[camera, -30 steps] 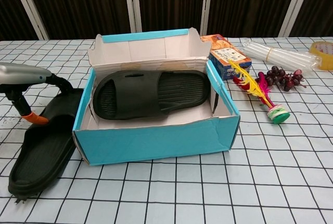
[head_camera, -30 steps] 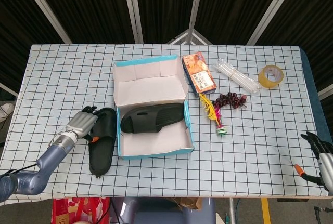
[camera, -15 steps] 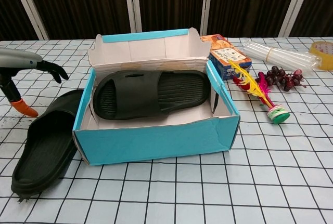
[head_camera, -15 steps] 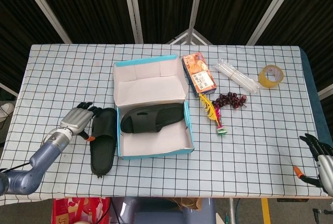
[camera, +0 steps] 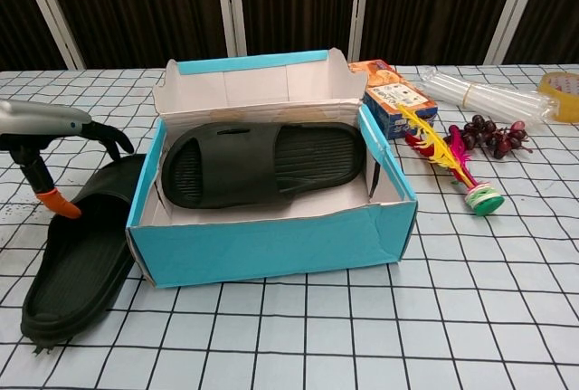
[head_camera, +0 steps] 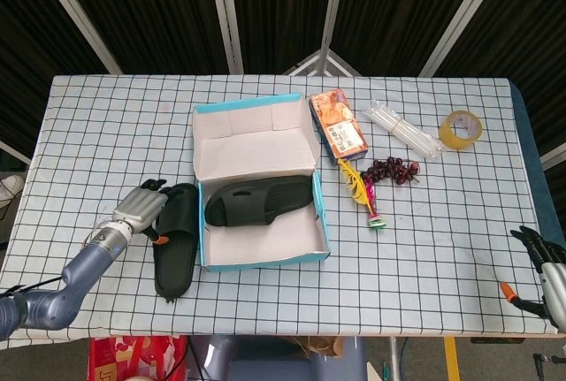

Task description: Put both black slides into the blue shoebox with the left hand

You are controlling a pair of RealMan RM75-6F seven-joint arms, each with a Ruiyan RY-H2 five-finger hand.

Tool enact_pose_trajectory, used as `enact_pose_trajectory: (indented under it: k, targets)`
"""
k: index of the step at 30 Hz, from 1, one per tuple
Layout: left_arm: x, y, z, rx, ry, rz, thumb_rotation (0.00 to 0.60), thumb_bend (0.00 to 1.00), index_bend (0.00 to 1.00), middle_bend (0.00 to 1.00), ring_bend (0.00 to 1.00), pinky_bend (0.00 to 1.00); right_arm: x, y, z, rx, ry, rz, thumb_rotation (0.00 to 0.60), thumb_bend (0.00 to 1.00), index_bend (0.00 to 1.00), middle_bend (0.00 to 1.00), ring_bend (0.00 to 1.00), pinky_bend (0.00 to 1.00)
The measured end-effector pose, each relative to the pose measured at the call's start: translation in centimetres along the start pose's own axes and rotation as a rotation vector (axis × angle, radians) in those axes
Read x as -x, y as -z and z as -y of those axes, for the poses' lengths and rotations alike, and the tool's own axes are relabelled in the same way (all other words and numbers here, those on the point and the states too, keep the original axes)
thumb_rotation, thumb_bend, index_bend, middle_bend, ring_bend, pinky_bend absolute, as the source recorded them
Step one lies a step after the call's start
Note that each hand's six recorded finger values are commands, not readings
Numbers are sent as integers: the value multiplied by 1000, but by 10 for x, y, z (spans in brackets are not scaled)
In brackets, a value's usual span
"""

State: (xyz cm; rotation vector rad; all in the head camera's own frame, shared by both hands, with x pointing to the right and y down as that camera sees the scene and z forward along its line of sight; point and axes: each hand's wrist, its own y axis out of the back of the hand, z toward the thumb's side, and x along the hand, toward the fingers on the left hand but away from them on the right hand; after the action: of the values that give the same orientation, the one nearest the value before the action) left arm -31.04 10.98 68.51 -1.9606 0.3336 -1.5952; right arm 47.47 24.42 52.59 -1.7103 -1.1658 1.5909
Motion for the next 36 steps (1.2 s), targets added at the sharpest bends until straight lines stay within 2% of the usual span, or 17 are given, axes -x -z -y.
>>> enact_pose_trajectory:
  k: [9, 13, 16, 21, 26, 30, 36]
  targets:
    - [-8, -4, 6, 1, 4, 5, 559, 93, 132, 199, 0, 29, 1, 0, 0, 0, 0, -1, 600, 308, 148, 113, 181, 141]
    - [-10, -7, 8, -3, 2, 13, 600, 151, 168, 263, 0, 29, 1, 0, -1, -1, 2, -2, 600, 308, 148, 113, 181, 141]
    - [-11, -8, 8, -5, -6, 19, 600, 226, 218, 332, 0, 29, 1, 0, -1, -2, 1, -2, 600, 307, 149, 113, 181, 141]
    - [-7, -2, -3, -1, -64, 10, 600, 341, 300, 421, 2, 29, 1, -1, -1, -1, 0, -6, 600, 308, 148, 113, 182, 141]
    - [-1, 6, -10, 11, -100, -3, 600, 403, 388, 481, 23, 29, 1, -2, -1, 0, -1, -8, 600, 309, 148, 113, 181, 141]
    - [4, 12, -16, 14, -119, -13, 600, 415, 451, 500, 29, 30, 1, -2, -1, 1, 1, -8, 600, 308, 148, 113, 181, 141]
    - [18, 23, -32, 18, -158, -31, 600, 415, 460, 500, 29, 29, 1, -2, -1, 2, -4, -11, 600, 308, 148, 113, 182, 141]
